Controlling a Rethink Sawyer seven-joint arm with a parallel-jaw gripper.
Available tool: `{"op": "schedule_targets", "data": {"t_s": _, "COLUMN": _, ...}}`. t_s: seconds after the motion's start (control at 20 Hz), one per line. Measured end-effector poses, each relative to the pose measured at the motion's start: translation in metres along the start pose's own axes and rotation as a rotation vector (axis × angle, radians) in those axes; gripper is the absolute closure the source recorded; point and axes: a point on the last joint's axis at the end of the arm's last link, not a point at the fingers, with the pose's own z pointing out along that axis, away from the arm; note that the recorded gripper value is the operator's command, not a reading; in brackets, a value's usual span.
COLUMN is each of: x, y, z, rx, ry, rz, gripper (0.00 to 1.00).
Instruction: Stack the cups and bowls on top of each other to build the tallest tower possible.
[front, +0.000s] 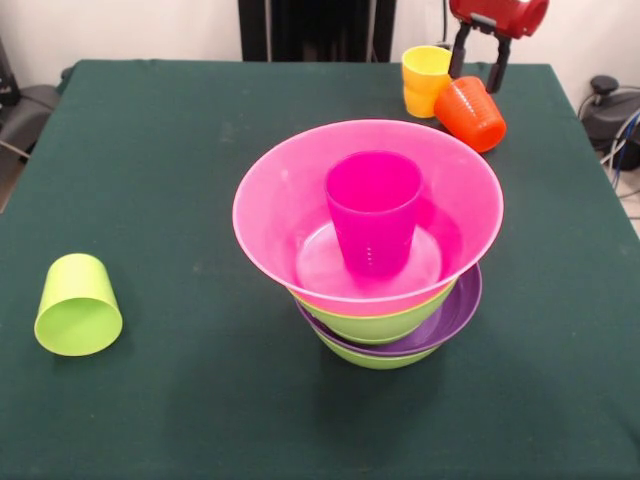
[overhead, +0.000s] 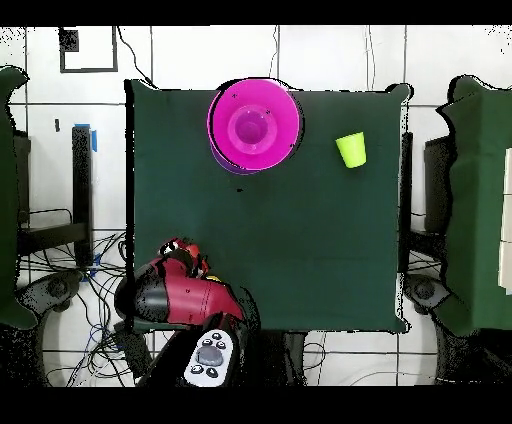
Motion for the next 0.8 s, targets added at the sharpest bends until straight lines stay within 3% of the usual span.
{"op": "schedule_targets", "data": {"t_s": 0.35, "x": -0.015, "y": -0.008, "z": -0.007, "rx": -0.016, "ry": -0.018, "rz": -0.050, "gripper": 0.00}}
{"op": "schedule_targets", "data": {"t_s": 0.8, "x": 0.002, "y": -0.015, "z": -0.023, "rx": -0.021, "ry": -0.014, "rz": -0.084, "gripper": 0.00}}
